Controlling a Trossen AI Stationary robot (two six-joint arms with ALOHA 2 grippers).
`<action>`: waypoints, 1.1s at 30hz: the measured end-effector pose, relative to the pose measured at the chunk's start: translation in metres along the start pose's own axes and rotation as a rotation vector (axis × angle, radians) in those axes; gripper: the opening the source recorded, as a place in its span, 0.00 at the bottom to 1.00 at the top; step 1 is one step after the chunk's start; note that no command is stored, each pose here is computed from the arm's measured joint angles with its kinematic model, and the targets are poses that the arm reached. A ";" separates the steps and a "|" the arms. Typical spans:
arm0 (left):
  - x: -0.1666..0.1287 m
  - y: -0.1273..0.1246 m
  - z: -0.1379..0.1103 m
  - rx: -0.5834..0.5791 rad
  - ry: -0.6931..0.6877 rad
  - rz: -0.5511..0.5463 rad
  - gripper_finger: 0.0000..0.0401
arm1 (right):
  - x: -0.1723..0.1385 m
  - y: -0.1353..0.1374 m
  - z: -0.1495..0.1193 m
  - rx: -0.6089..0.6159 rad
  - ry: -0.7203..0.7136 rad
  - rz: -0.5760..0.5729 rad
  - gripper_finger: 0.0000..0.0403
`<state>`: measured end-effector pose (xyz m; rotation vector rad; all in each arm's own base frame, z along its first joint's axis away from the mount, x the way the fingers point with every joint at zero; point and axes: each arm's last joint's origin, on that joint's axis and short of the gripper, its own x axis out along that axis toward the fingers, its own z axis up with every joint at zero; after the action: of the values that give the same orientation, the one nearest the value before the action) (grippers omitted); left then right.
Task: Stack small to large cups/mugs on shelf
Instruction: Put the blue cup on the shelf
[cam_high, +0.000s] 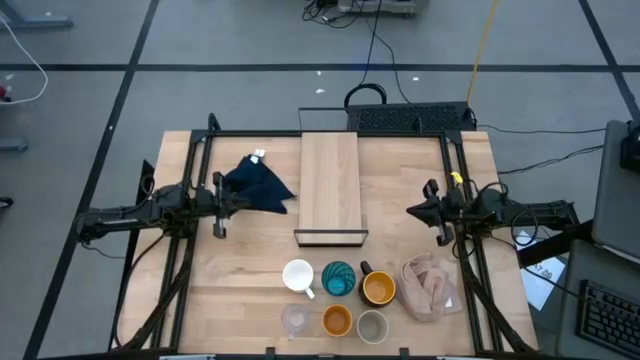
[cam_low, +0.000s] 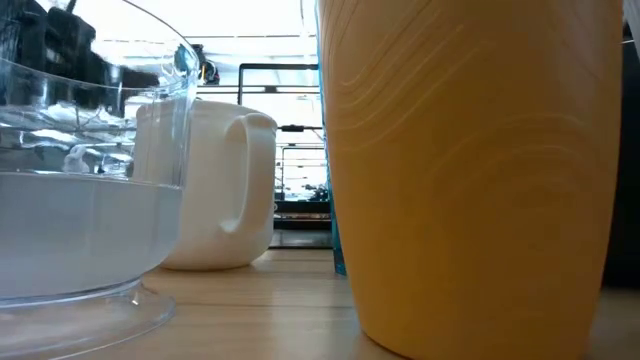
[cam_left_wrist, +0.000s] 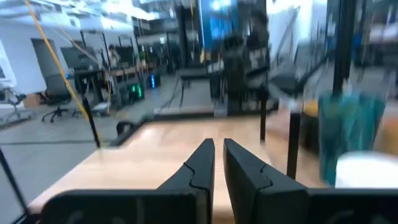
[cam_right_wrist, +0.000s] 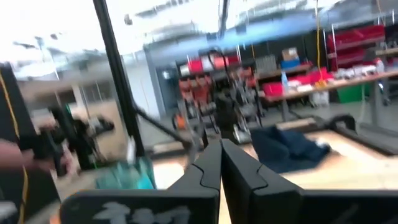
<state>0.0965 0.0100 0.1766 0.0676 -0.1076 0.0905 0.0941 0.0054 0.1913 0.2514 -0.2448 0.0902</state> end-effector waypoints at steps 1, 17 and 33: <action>0.000 0.000 0.003 -0.056 -0.028 -0.002 0.09 | 0.000 0.001 0.004 0.028 -0.042 0.008 0.00; -0.014 0.008 0.104 -0.701 -0.544 -0.101 0.09 | -0.024 0.012 0.067 0.402 -0.721 0.167 0.00; 0.065 0.015 0.233 -0.506 -0.251 -0.084 0.09 | 0.030 0.043 0.169 0.264 -0.502 0.234 0.00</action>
<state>0.1354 0.0135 0.4159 -0.4224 -0.3743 -0.0312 0.0794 0.0052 0.3674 0.5074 -0.7642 0.2937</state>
